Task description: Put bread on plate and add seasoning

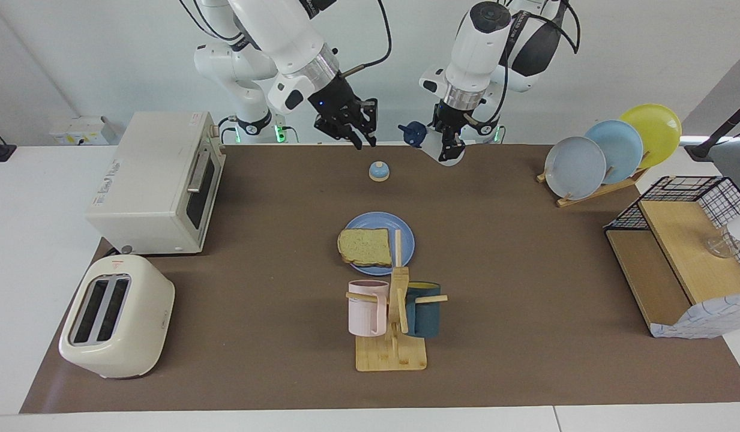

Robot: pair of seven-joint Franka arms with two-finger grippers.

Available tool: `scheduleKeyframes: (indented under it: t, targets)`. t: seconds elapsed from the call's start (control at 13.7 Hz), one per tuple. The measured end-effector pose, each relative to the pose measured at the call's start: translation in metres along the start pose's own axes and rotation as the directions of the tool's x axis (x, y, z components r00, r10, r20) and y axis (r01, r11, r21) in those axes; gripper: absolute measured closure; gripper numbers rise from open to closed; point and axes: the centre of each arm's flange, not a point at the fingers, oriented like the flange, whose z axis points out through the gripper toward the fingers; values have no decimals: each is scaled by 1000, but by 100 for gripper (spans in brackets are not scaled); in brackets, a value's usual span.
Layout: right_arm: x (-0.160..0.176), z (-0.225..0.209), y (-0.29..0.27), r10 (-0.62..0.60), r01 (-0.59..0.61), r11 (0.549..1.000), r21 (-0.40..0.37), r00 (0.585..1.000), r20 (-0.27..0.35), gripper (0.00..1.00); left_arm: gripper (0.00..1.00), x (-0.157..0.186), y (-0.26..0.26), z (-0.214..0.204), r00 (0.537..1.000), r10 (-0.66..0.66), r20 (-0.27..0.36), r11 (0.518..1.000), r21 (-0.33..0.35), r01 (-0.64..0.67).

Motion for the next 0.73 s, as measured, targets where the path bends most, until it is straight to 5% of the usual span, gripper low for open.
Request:
scheduleKeyframes:
  t: [0.22, 0.37, 0.51, 0.73]
  targets:
    - [46, -29, 101, -122, 122, 970, -213, 992, 13, 23, 48, -7, -8, -1, 999, 4, 37, 999, 47, -6]
    - [78, -66, 203, -114, 123, 960, -251, 992, 51, 1, 48, -10, -15, 1, 996, 8, 92, 995, 97, -17]
    - [85, -89, 271, -73, 91, 964, -249, 994, 79, 0, 48, 1, -25, 7, 987, 3, 158, 990, 142, -25]
    - [84, -86, 267, -90, 114, 951, -287, 991, 95, 0, 48, 53, -40, 34, 956, -1, 292, 980, 189, -57]
